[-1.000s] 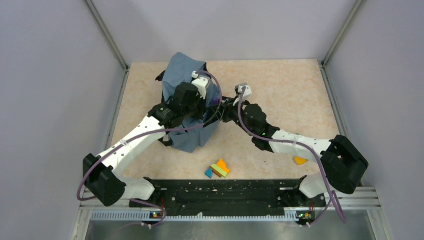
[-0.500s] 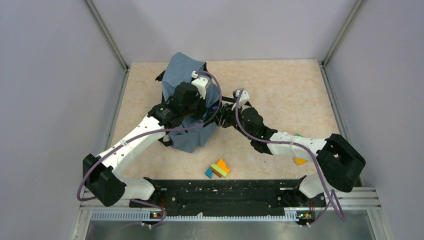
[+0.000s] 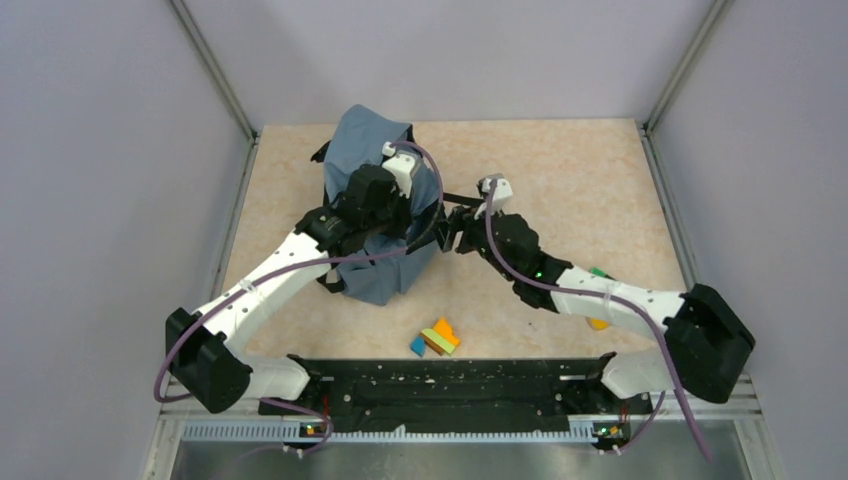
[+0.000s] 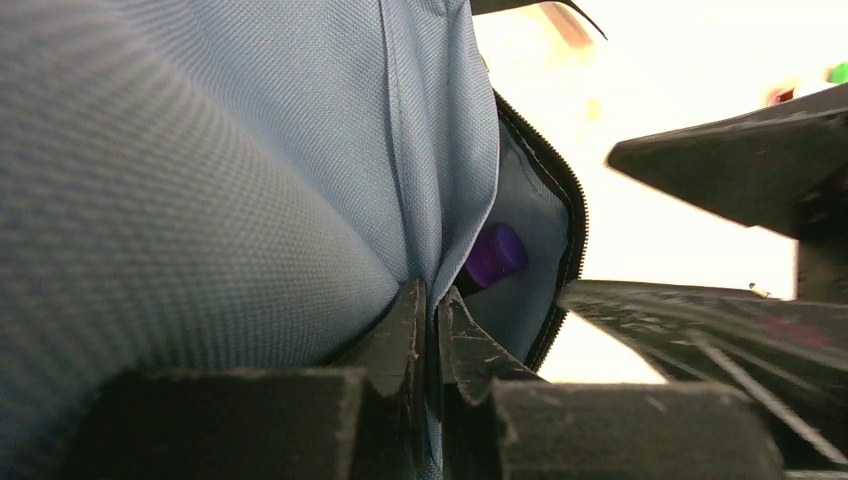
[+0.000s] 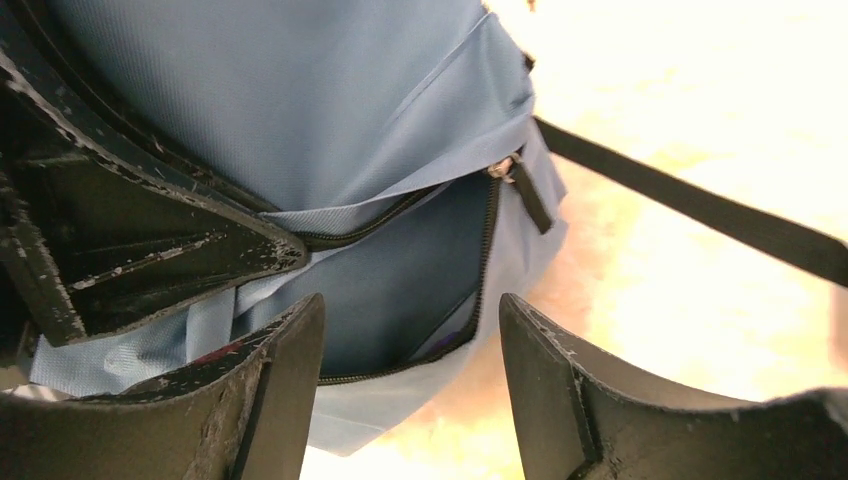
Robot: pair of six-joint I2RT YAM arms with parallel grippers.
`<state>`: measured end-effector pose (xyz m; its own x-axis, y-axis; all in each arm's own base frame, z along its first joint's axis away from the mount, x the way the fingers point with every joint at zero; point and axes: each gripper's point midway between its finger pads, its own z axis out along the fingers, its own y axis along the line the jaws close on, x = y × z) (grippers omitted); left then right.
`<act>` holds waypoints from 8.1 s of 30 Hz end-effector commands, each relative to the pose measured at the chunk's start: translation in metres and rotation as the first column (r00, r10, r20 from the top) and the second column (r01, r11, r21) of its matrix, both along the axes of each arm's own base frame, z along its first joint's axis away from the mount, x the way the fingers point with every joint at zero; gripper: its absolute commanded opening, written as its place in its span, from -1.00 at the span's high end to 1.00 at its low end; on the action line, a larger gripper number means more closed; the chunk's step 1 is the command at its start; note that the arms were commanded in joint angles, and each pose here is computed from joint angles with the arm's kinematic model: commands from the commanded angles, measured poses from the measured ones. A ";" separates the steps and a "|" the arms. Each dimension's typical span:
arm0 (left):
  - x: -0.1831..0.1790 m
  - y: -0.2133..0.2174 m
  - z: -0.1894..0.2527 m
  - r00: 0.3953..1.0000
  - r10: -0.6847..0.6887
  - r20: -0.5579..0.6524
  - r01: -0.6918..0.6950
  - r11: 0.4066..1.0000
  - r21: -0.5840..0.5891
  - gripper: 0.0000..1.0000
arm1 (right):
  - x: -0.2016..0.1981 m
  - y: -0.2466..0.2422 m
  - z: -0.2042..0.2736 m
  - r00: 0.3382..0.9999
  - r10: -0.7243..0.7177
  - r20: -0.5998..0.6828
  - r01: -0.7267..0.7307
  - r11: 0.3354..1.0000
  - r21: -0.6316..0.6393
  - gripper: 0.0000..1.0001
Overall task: Pack the student bag
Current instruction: Place the stationery in the student bag, then pick up the stationery from the center of the board, then place the stationery in the student bag, then pick up the stationery from the center of the board.
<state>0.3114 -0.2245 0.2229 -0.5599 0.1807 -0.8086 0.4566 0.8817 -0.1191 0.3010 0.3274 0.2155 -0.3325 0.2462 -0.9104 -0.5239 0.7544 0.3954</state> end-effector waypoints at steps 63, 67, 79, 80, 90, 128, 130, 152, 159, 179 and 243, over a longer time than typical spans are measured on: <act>-0.007 0.004 0.018 1.000 0.002 0.010 -0.001 0.997 -0.071 0.88 | -0.014 -0.283 -0.173 0.569 -0.725 -0.388 0.525 0.684 -0.507 0.41; -0.007 0.004 0.018 1.000 0.001 0.013 0.000 0.997 -0.072 0.88 | -0.012 -0.286 -0.173 0.560 -0.744 -0.363 0.541 0.661 -0.520 0.56; -0.007 0.005 0.020 1.000 0.003 0.017 -0.001 0.997 -0.071 0.88 | -0.007 -0.278 -0.166 0.612 -0.707 -0.353 0.516 0.696 -0.499 1.00; -0.007 0.005 0.020 1.000 0.004 0.017 -0.002 0.998 -0.070 0.88 | -0.007 -0.276 -0.163 0.626 -0.696 -0.352 0.510 0.707 -0.490 1.00; -0.007 0.007 0.020 1.000 0.011 0.022 -0.009 0.998 -0.066 0.88 | -0.007 -0.177 -0.078 0.894 -0.323 -0.310 0.242 0.932 -0.271 1.00; -0.009 0.007 0.028 0.999 0.003 0.041 0.000 0.996 -0.088 0.88 | -0.024 0.033 0.021 0.935 0.246 -0.254 -0.325 0.883 -0.338 1.00; -0.009 0.007 0.028 0.999 0.004 0.040 0.000 0.996 -0.087 0.88 | -0.020 0.032 0.020 0.931 0.237 -0.276 -0.328 0.878 -0.350 1.00; -0.010 0.007 0.031 0.999 0.006 0.049 -0.001 0.996 -0.092 0.88 | -0.011 0.019 0.005 0.786 0.216 -0.579 -0.463 0.826 -0.322 1.00; -0.010 0.008 0.032 0.999 0.005 0.051 0.000 0.996 -0.094 0.88 | -0.016 0.013 0.002 0.754 0.214 -0.621 -0.517 0.776 -0.360 1.00; -0.011 0.007 0.035 0.998 0.002 0.056 0.004 0.995 -0.101 0.88 | -0.023 0.014 -0.024 0.708 0.204 -0.676 -0.545 0.767 -0.339 1.00; -0.006 0.011 0.029 0.998 0.023 0.050 -0.018 0.996 -0.091 0.88 | -0.115 -0.394 -0.175 -0.099 -0.743 -0.662 0.771 0.364 -0.523 -0.89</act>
